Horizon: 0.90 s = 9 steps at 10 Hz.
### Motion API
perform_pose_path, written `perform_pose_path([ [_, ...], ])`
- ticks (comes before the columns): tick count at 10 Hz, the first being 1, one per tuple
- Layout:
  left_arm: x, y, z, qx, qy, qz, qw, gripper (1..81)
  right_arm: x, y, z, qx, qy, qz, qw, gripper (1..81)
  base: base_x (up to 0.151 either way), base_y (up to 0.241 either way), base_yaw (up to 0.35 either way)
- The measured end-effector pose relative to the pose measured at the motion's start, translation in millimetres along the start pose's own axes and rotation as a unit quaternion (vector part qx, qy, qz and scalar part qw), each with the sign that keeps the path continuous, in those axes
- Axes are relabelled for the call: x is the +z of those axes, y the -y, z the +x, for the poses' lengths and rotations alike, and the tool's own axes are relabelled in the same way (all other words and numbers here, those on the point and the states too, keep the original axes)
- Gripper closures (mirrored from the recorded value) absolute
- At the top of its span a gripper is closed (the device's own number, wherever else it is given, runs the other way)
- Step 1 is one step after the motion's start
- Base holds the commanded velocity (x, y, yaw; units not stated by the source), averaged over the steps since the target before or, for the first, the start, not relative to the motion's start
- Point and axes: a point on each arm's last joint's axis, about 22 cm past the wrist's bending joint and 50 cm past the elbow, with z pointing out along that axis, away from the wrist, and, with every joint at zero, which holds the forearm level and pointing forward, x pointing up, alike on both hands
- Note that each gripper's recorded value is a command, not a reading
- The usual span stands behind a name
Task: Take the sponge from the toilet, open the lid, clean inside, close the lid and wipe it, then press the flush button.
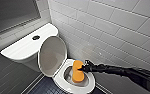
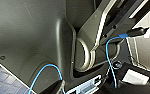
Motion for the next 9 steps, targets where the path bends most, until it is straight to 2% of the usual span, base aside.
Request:
perform_pose_path([
  [3, 0, 7, -1, 0.002, 0.001, 0.007, 1.0, 1.0, 14, -35, 28, 0.01, -0.025, -0.053, 0.9982, 81.1, 0.0, 0.0, 0.0],
  [4, 0, 9, -2, 0.002, 0.002, 0.009, 1.0, 1.0, 21, -38, 33, 0.011, -0.031, -0.062, 0.9975, 81.1, 0.0, 0.0, 0.0],
  [7, -4, 11, -17, -0.007, 0.012, 0.013, 0.9998, 1.0, 30, -43, 45, 0.016, -0.065, -0.065, 0.9956, 81.1, 0.0, 0.0, 0.0],
  [9, -5, 13, -20, -0.008, 0.013, 0.015, 0.9998, 1.0, 32, -64, 24, 0.031, -0.064, -0.071, 0.995, 81.1, 0.0, 0.0, 0.0],
])
